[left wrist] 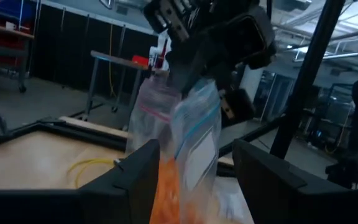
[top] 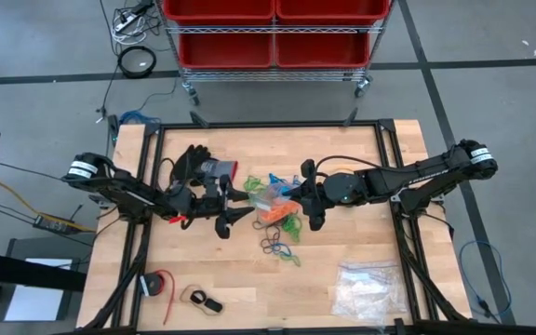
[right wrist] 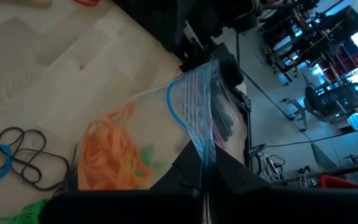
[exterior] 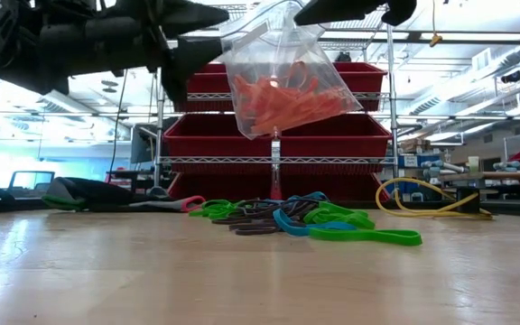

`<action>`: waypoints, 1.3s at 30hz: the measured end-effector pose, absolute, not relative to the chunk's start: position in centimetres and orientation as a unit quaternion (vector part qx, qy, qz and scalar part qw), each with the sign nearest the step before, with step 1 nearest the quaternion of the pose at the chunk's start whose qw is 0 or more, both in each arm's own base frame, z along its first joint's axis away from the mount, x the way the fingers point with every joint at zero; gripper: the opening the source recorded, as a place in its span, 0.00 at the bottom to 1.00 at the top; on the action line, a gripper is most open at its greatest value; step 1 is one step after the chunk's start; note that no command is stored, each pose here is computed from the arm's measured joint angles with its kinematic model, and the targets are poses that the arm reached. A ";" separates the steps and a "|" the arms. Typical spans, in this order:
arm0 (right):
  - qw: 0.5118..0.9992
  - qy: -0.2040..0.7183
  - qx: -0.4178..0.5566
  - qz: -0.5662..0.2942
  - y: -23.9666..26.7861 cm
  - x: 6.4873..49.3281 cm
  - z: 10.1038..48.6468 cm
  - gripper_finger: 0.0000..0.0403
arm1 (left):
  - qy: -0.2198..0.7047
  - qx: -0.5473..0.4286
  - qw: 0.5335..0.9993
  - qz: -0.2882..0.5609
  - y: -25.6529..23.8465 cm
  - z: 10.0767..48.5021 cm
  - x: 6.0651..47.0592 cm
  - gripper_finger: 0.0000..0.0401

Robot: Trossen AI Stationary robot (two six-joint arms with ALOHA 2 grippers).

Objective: Sort rubber bands
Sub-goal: Close the transparent zip bag

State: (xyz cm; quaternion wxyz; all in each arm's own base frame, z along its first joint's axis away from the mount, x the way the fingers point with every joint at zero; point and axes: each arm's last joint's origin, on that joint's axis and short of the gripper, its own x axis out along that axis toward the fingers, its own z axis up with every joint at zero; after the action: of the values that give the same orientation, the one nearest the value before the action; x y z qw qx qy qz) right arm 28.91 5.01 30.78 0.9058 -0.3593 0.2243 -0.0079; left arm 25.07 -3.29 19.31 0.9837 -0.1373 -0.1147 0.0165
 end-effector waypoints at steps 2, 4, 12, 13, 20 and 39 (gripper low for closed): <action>0.906 0.224 -0.359 -0.008 5.0 28.9 30.8 0.00 | -0.111 -0.138 0.984 0.020 -3.1 19.2 25.1 0.51; 0.906 0.224 -0.359 -0.008 5.0 28.9 30.8 0.00 | -0.111 -0.140 0.984 0.022 -3.0 19.2 25.1 0.49; 0.906 0.224 -0.359 -0.008 5.0 28.9 30.8 0.00 | -0.115 -0.139 0.983 0.012 -2.9 19.6 25.5 0.42; 0.906 0.224 -0.359 -0.008 5.0 28.9 30.8 0.00 | -0.115 -0.138 0.984 0.007 -2.9 19.8 25.7 0.42; 0.906 0.224 -0.359 -0.008 5.0 28.9 30.8 0.00 | -0.095 -0.130 0.987 0.000 -3.1 20.2 26.6 0.35; 0.907 0.224 -0.358 -0.008 5.0 28.9 30.8 0.00 | -0.098 -0.118 0.988 0.002 -3.1 20.3 26.6 0.12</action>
State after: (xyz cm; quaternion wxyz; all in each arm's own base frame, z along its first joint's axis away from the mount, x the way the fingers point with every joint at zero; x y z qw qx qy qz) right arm 28.91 5.01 30.78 0.9066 -0.3575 0.2242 -0.0083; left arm 26.59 -3.07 20.26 0.9882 -0.1177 -0.0983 0.0023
